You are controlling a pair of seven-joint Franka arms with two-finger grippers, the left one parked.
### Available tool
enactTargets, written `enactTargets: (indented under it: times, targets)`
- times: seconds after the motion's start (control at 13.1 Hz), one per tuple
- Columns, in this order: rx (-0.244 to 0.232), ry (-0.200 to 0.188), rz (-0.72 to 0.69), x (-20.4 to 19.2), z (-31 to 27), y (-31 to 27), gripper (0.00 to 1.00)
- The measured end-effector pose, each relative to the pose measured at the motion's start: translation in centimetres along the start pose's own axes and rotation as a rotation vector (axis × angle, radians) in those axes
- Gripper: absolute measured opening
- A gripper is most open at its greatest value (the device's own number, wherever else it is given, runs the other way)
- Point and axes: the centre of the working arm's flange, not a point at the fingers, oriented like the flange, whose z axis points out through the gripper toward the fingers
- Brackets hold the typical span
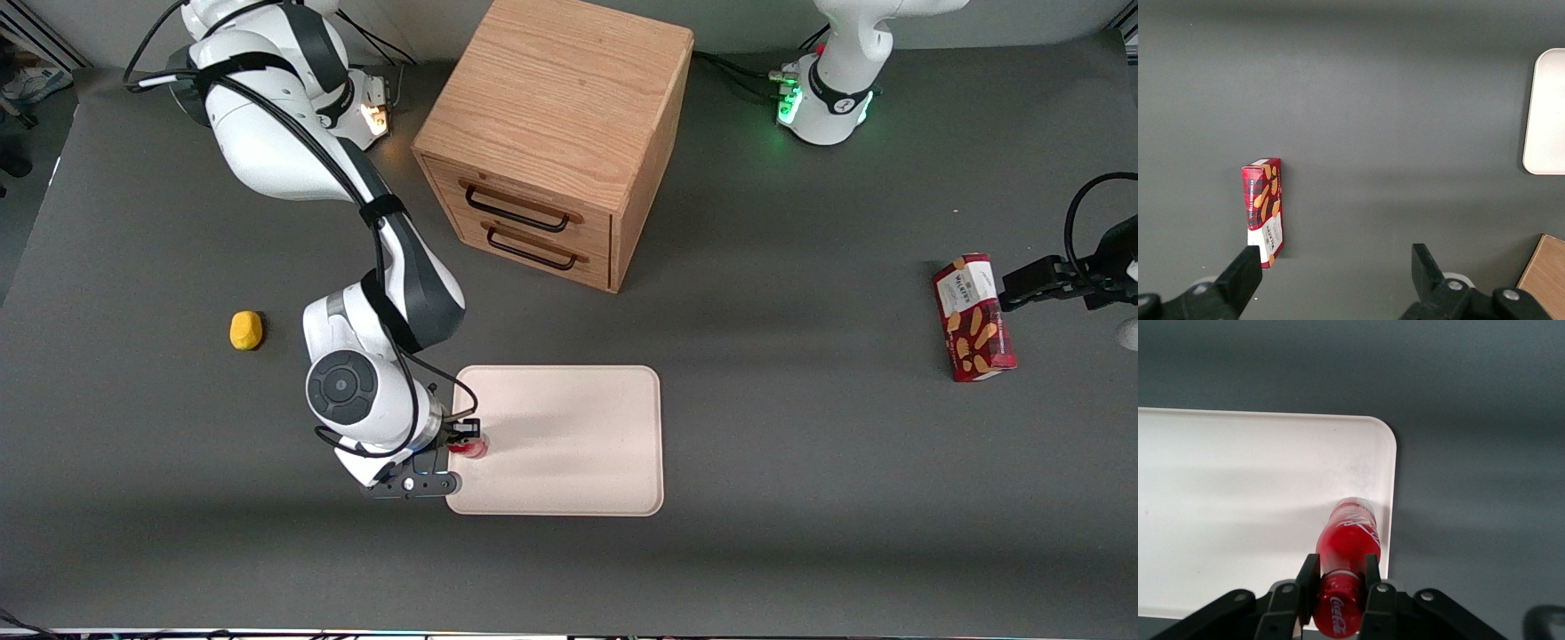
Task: Place coke bottle on tray
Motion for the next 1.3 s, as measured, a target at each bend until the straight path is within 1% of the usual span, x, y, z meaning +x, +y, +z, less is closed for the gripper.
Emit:
enactTargets:
  times: [0.15,0.46,0.54,0.61,0.76,1.07,1.3]
  targets:
    - [0.002,0.005,0.000,0.1,-0.1,0.0,0.47]
    - [0.008,0.026,0.000,0.2,-1.1,0.0,0.92]
    - [0.011,0.035,0.000,0.2,-2.1,0.0,0.99]
    - [0.011,0.034,0.000,0.0,-3.5,0.1,1.00]
    - [0.000,0.006,0.003,-1.1,-7.3,0.8,1.00]
    - [-0.011,-0.037,0.013,-5.0,-17.8,3.1,1.00]
    - [-0.019,-0.078,0.048,-8.3,-24.4,7.5,1.00]
